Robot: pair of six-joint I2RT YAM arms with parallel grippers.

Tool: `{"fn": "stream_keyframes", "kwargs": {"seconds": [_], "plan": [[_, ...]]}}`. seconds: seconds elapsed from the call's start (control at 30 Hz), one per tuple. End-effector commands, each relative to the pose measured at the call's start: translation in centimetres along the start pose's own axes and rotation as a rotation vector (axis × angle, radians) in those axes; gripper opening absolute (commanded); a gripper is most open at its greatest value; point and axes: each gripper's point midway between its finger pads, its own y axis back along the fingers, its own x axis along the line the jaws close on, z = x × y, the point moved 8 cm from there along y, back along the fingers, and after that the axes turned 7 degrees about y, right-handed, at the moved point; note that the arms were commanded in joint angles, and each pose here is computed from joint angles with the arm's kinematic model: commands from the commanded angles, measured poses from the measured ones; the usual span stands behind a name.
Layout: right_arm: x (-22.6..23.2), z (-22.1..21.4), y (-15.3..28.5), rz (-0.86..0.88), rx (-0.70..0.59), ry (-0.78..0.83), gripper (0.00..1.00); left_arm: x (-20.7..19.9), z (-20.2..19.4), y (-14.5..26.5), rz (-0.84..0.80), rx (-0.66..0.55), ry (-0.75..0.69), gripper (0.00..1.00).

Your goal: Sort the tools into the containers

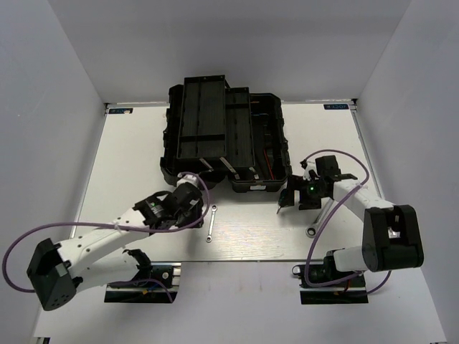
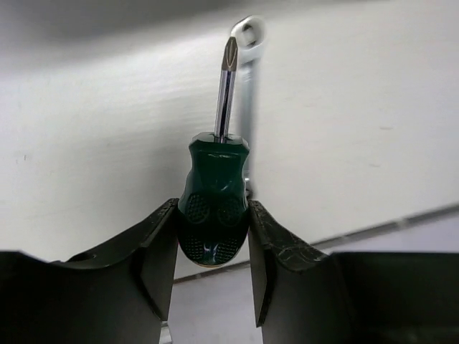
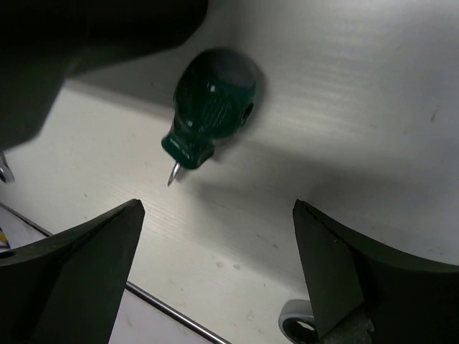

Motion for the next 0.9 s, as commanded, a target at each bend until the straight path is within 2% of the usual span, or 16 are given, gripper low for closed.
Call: {"fn": "stream_keyframes", "kwargs": {"seconds": [0.0,0.13,0.27,0.57,0.87], "plan": [[0.2,3.1,-0.1,-0.020,-0.108,-0.031,0.90,-1.9,2.3,3.8,-0.130,-0.059,-0.102,0.00],[-0.1,4.4,-0.6,-0.067,-0.150,-0.127,0.88,-3.6,3.9,6.0,-0.211,-0.090,-0.173,0.00],[-0.6,4.4,-1.7,-0.094,-0.133,-0.195,0.85,-5.8,6.0,7.5,-0.255,-0.136,-0.217,0.00],[-0.6,5.1,-3.2,-0.123,-0.140,-0.195,0.69,-11.9,13.2,11.1,-0.334,-0.334,-0.264,0.00],[-0.4,3.5,-3.8,-0.160,-0.109,-0.217,0.53,-16.1,16.7,9.4,-0.336,-0.404,-0.284,0.00]]}}
